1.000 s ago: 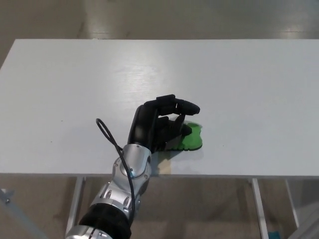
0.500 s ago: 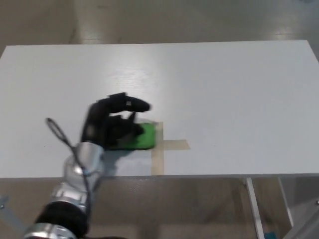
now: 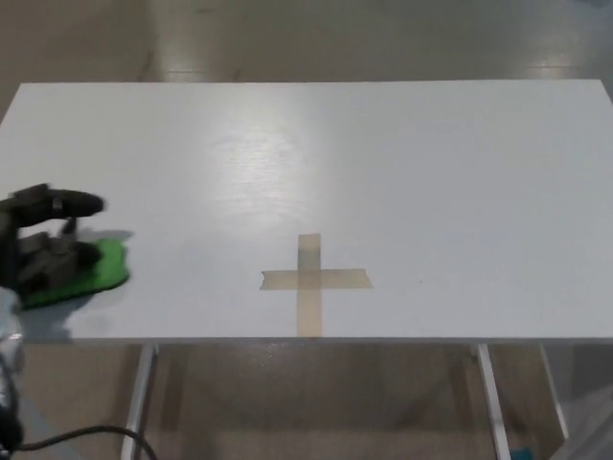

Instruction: Use the left hand to press on the green eraser and wipe the desk from center to the left and then back to center.

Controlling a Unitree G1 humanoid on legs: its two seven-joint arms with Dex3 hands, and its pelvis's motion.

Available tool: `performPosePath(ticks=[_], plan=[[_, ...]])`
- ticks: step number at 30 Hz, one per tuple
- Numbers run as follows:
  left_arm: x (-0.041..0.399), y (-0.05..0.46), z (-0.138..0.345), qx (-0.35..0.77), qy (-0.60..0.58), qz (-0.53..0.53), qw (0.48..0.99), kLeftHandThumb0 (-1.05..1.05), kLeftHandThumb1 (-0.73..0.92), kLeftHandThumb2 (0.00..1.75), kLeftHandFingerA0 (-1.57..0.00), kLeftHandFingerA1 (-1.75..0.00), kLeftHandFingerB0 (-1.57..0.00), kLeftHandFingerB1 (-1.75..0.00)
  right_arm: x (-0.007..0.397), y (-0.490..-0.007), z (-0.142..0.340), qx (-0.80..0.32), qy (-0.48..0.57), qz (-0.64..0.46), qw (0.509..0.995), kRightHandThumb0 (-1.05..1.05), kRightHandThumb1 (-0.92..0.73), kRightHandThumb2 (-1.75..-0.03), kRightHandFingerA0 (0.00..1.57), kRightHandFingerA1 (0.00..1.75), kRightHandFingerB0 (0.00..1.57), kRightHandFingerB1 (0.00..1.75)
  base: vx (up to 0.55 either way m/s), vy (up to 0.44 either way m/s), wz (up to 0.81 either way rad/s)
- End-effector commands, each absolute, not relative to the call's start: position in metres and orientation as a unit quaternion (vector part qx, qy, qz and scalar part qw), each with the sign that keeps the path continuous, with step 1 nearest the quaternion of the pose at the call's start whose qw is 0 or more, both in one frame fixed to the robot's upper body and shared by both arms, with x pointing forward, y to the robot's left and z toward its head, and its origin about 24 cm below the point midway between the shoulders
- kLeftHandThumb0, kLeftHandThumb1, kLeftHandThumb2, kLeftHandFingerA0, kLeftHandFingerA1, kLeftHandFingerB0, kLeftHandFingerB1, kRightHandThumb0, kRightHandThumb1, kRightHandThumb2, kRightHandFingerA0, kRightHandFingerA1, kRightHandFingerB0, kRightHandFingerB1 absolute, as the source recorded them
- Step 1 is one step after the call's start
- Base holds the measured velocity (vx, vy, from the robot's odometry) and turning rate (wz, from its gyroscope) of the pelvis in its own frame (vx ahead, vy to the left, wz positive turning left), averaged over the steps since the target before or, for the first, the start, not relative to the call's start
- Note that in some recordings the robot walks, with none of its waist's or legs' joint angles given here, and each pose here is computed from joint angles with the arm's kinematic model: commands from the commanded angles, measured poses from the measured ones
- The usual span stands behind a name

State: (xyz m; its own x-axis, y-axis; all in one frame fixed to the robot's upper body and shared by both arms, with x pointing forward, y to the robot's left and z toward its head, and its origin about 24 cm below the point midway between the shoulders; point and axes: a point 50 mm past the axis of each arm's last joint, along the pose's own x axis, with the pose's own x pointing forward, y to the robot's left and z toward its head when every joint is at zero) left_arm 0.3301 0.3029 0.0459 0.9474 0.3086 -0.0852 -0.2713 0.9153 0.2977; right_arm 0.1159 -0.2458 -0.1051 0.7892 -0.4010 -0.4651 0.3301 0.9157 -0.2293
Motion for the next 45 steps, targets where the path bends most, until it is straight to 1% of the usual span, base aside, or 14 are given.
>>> performPosePath(ticks=[1, 2, 9, 10, 15, 16, 19, 23, 25, 28, 30, 31, 37, 45], plan=[[0.308, 0.324, 0.023, 0.14, 0.141, 0.16, 0.967, -0.17, 0.87, 0.65, -0.91, -0.88, -0.87, -0.76, 0.113, -0.246, -0.106, -0.058, 0.263, -0.197, 0.943, -0.23, -0.71, -0.6, 0.71, 0.53, 0.57, 0.49, 0.0, 0.0, 0.0], [0.307, 0.328, 0.024, 0.151, 0.146, 0.169, 0.963, -0.23, 0.85, 0.64, -0.94, -0.89, -0.89, -0.78, 0.112, -0.246, -0.106, -0.059, 0.264, -0.196, 0.943, -0.23, -0.71, -0.6, 0.7, 0.53, 0.57, 0.49, 0.0, 0.0, 0.0], [0.307, 0.325, 0.021, 0.157, 0.154, 0.17, 0.961, -0.23, 0.83, 0.63, -0.92, -0.9, -0.88, -0.8, 0.112, -0.245, -0.107, -0.05, 0.264, -0.201, 0.942, -0.22, -0.71, -0.6, 0.7, 0.53, 0.57, 0.5, 0.0, 0.0, 0.0], [0.308, 0.322, 0.021, 0.16, 0.15, 0.165, 0.962, -0.17, 0.84, 0.64, -0.91, -0.89, -0.87, -0.78, 0.112, -0.245, -0.107, -0.051, 0.264, -0.201, 0.942, -0.21, -0.71, -0.6, 0.7, 0.53, 0.57, 0.5, 0.0, 0.0, 0.0], [0.312, 0.312, 0.02, 0.157, 0.142, 0.148, 0.966, -0.14, 0.84, 0.65, -0.89, -0.88, -0.86, -0.78, 0.113, -0.245, -0.106, -0.053, 0.263, -0.2, 0.942, -0.21, -0.71, -0.6, 0.7, 0.54, 0.57, 0.5, 0.0, 0.0, 0.0], [0.316, 0.3, 0.017, 0.148, 0.136, 0.129, 0.971, -0.1, 0.85, 0.65, -0.89, -0.89, -0.84, -0.79, 0.111, -0.246, -0.106, -0.055, 0.265, -0.198, 0.942, -0.21, -0.71, -0.6, 0.7, 0.53, 0.57, 0.5, 0.0, 0.0, 0.0], [0.321, 0.286, 0.014, 0.142, 0.131, 0.104, 0.976, -0.08, 0.86, 0.65, -0.89, -0.89, -0.84, -0.78, 0.111, -0.246, -0.106, -0.053, 0.266, -0.197, 0.942, -0.21, -0.71, -0.6, 0.7, 0.53, 0.57, 0.5, 0.0, 0.0, 0.02], [0.332, 0.247, 0.01, 0.175, 0.125, 0.057, 0.975, -0.11, 0.85, 0.65, -0.92, -0.86, -0.89, -0.73, 0.113, -0.245, -0.106, -0.05, 0.265, -0.198, 0.942, -0.21, -0.71, -0.6, 0.69, 0.54, 0.56, 0.5, 0.0, 0.0, 0.02], [0.333, 0.242, 0.01, 0.179, 0.123, 0.051, 0.975, -0.12, 0.85, 0.65, -0.93, -0.85, -0.9, -0.72, 0.113, -0.245, -0.106, -0.049, 0.265, -0.198, 0.943, -0.22, -0.71, -0.6, 0.7, 0.54, 0.57, 0.5, 0.0, 0.0, 0.0], [0.336, 0.219, 0.008, 0.193, 0.104, 0.021, 0.975, -0.12, 0.83, 0.64, -0.94, -0.84, -0.92, -0.72, 0.112, -0.244, -0.106, -0.046, 0.264, -0.196, 0.943, -0.22, -0.71, -0.6, 0.7, 0.54, 0.57, 0.5, 0.0, 0.0, 0.0], [0.34, 0.2, 0.008, 0.184, 0.101, 0.001, 0.978, -0.14, 0.83, 0.64, -0.94, -0.84, -0.93, -0.73, 0.112, -0.243, -0.106, -0.043, 0.263, -0.198, 0.943, -0.21, -0.72, -0.6, 0.7, 0.54, 0.57, 0.5, 0.0, 0.0, 0.0], [0.343, 0.18, 0.009, 0.171, 0.091, -0.02, 0.981, -0.16, 0.83, 0.64, -0.95, -0.84, -0.94, -0.73, 0.112, -0.243, -0.106, -0.039, 0.262, -0.2, 0.943, -0.21, -0.72, -0.6, 0.7, 0.55, 0.57, 0.51, 0.0, 0.0, 0.0], [0.35, 0.13, 0.019, 0.158, 0.063, -0.077, 0.982, -0.19, 0.83, 0.64, -0.94, -0.82, -0.93, -0.74, 0.113, -0.244, -0.103, -0.048, 0.255, -0.196, 0.946, -0.22, -0.71, -0.6, 0.7, 0.54, 0.57, 0.51, 0.0, 0.0, 0.0], [0.347, 0.08, 0.027, 0.168, 0.036, -0.128, 0.977, -0.2, 0.83, 0.64, -0.93, -0.8, -0.94, -0.7, 0.116, -0.245, -0.102, -0.059, 0.252, -0.191, 0.947, -0.21, -0.71, -0.6, 0.73, 0.54, 0.58, 0.51, 0.0, 0.0, 0.0]])
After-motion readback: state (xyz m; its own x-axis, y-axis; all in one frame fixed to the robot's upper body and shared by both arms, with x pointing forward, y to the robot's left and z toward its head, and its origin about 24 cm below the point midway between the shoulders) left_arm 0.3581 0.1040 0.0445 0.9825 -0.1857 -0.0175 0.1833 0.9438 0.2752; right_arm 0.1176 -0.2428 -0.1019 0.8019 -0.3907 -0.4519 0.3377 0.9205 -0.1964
